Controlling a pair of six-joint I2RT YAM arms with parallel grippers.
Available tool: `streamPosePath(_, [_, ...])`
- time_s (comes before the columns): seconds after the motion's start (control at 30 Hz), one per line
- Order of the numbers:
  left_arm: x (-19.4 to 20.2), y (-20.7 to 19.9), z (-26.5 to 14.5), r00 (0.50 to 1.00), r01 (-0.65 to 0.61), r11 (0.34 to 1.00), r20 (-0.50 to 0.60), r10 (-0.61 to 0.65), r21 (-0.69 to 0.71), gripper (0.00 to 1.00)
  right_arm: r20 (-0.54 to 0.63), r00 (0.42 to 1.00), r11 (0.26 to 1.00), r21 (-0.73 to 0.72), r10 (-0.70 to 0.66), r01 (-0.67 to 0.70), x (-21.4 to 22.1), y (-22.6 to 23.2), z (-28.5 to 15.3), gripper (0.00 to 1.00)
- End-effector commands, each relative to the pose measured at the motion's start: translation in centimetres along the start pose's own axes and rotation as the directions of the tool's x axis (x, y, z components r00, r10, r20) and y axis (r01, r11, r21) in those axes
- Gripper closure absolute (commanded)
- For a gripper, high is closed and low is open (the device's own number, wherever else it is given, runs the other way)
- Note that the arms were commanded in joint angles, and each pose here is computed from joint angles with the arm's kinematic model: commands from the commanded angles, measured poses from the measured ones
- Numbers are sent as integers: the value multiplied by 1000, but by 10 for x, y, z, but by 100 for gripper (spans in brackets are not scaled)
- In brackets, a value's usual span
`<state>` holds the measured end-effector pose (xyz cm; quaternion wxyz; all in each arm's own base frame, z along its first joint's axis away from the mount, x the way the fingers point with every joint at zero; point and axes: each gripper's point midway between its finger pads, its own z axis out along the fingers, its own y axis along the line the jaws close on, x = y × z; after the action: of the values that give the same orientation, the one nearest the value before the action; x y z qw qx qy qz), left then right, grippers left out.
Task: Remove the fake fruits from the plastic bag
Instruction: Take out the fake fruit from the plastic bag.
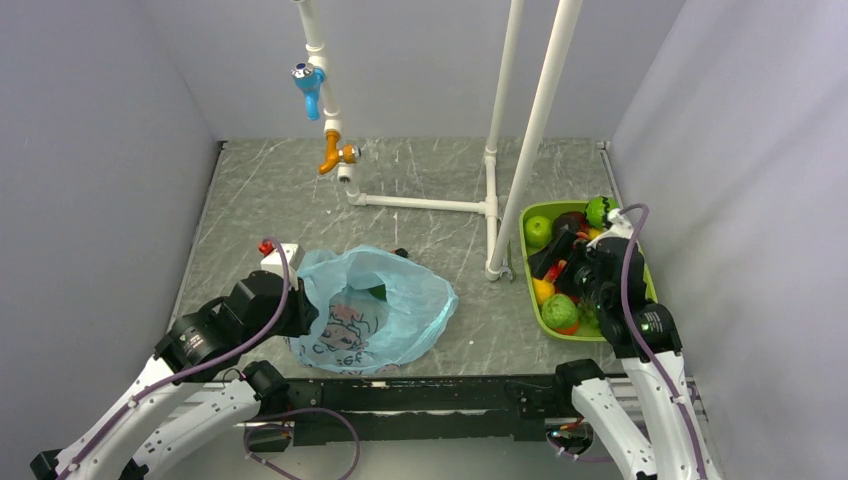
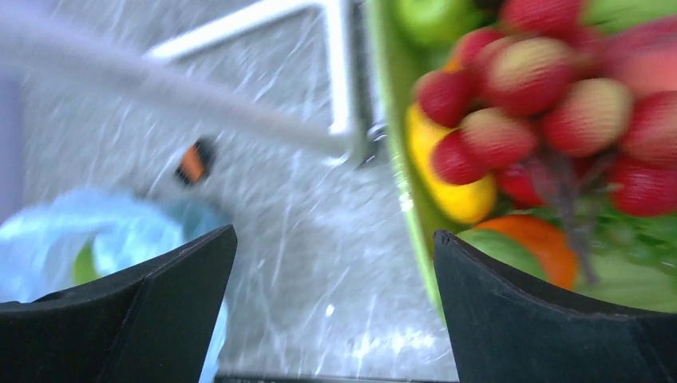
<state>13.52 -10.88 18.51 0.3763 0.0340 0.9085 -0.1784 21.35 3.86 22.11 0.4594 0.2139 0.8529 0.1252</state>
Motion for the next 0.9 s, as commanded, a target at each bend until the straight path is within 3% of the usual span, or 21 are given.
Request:
streamPosePath(0.0, [-7, -8, 0, 999, -8, 999, 34, 6, 42, 100, -141, 976, 900, -427, -164, 90, 42, 58, -23, 5])
streamPosePath(0.13, [-7, -10, 2, 1000, -19, 999, 24, 17, 47, 100, -219, 942, 736, -676, -256, 43, 78, 90, -46, 8])
streamPosePath(0.27, [-6, -10, 5, 1000, -23, 999, 13, 22, 43, 100, -210, 919, 618, -785, -334, 45, 95, 119, -71, 9])
streamPosePath(0.4, [-6, -8, 5, 1000, -19, 999, 13, 19, 31, 100, -224, 873, 556, -829, -434, 64, 129, 157, -85, 10])
streamPosePath(0.57, [-7, -5, 4, 1000, -10, 1000, 20, 10, 18, 100, -58, 828, 432, -872, -558, 230, 160, 217, -118, 9])
streamPosePath(0.73, [-9, -3, 0, 999, 4, 1000, 45, -5, 15, 100, 79, 817, 391, -849, -571, 355, 161, 276, -123, 11])
streamPosePath(0.87, [-12, -2, -4, 997, 15, 1000, 70, -17, 23, 100, 151, 856, 486, -768, -494, 417, 129, 296, -108, 11])
